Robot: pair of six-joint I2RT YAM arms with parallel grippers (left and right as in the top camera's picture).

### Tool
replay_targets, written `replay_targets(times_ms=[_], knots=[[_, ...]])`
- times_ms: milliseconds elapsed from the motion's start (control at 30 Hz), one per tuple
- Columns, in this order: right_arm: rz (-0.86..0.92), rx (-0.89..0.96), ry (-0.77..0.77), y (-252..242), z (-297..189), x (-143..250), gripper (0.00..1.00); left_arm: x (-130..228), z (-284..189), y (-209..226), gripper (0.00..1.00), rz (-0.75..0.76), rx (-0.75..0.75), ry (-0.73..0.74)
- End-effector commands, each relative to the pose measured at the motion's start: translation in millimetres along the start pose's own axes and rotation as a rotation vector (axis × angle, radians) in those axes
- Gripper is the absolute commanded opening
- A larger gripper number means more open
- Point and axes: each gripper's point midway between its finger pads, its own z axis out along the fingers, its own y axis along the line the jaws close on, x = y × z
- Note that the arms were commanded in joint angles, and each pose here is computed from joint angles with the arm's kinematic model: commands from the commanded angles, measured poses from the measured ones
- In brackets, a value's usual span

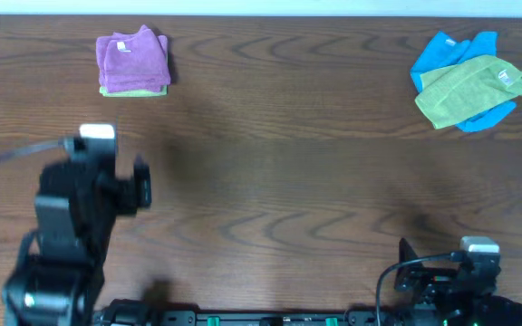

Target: Fold the cloth

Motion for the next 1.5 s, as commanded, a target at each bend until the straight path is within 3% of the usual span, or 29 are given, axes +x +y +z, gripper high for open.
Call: replay_targets(times_ms=[0, 100, 300, 700, 1467], knots=[[-0.007, 0.018, -0.004, -3.0, -0.1, -0.1, 0.99, 57.3, 15.8, -19.4, 0.95, 0.02, 0.097, 0.083], [-0.007, 0.018, -0.004, -3.1, -0.1, -0.1, 0.99, 102.2, 33.6, -24.7, 0.95, 0.003, 0.111, 0.089], [-0.007, 0.018, -0.004, -3.0, -0.1, -0.1, 0.99, 149.6, 52.7, -36.7, 0.95, -0.056, 0.166, 0.061], [-0.007, 0.018, -0.004, -3.0, -0.1, -0.1, 0.99, 206.4, 52.9, -27.4, 0.95, -0.118, 0.11, 0.119], [-0.007, 0.018, -0.004, -3.0, -0.1, -0.1, 0.99, 207.5, 52.3, -23.5, 0.95, -0.115, 0.089, 0.115]])
